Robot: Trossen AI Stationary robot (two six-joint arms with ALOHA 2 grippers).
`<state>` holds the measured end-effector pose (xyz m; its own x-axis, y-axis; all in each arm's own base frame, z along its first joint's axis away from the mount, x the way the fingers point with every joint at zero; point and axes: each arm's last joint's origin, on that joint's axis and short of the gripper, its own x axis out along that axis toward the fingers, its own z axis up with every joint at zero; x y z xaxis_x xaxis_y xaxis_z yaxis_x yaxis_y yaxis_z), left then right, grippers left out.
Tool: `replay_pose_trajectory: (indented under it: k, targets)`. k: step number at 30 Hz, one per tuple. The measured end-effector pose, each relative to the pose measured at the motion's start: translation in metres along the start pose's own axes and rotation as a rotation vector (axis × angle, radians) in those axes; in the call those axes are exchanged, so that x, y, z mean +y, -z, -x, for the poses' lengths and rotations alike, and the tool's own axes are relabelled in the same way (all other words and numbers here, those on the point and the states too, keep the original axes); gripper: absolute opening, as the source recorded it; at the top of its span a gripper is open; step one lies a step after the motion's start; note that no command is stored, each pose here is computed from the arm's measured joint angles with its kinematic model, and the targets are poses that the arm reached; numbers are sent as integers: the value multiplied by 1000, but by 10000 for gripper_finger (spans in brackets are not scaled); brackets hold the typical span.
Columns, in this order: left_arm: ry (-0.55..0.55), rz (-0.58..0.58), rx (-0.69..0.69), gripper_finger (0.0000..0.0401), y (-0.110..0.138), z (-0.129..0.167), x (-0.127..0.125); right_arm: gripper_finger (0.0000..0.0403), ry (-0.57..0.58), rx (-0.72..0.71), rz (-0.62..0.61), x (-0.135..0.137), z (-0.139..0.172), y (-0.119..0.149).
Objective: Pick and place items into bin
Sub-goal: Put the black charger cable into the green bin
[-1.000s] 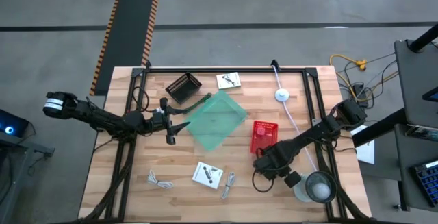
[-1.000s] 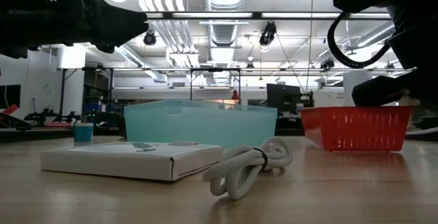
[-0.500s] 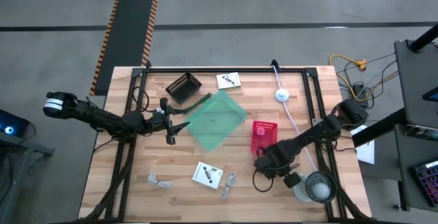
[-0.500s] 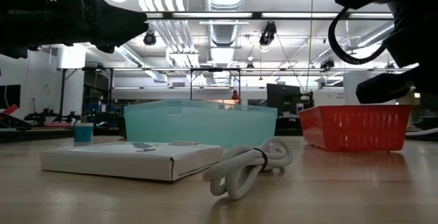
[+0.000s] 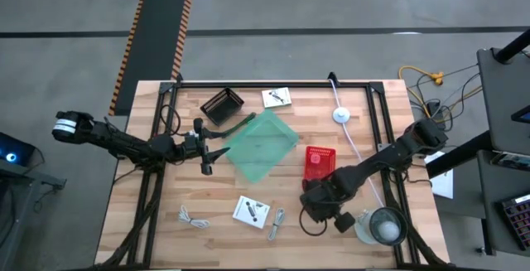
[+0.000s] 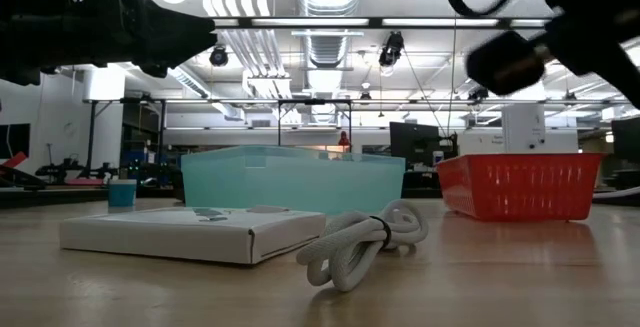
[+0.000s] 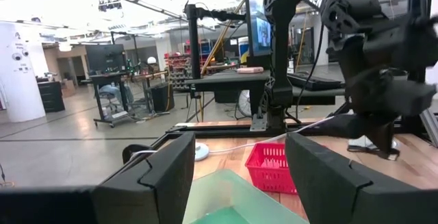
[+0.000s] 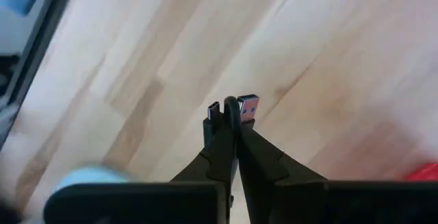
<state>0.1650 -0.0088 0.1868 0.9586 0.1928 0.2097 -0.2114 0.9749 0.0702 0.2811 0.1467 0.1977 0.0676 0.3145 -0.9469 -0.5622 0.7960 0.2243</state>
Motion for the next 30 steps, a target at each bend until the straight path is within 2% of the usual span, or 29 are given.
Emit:
replay_pose_trajectory:
  k: [8, 15, 18, 24, 30]
  targets:
    - [0, 0, 0, 211, 0, 0, 0, 9, 210, -174, 56, -5, 25, -1]
    - [1, 0, 0, 211, 0, 0, 0, 9, 291, -455, 84, -6, 52, 6]
    - [1, 0, 0, 211, 0, 0, 0, 8, 365, -569, 89, -8, 58, 14]
    - [1, 0, 0, 211, 0, 0, 0, 8, 510, -763, 26, -17, 57, 37]
    - [1, 0, 0, 211, 0, 0, 0, 8, 573, -969, -24, -23, 55, 56]
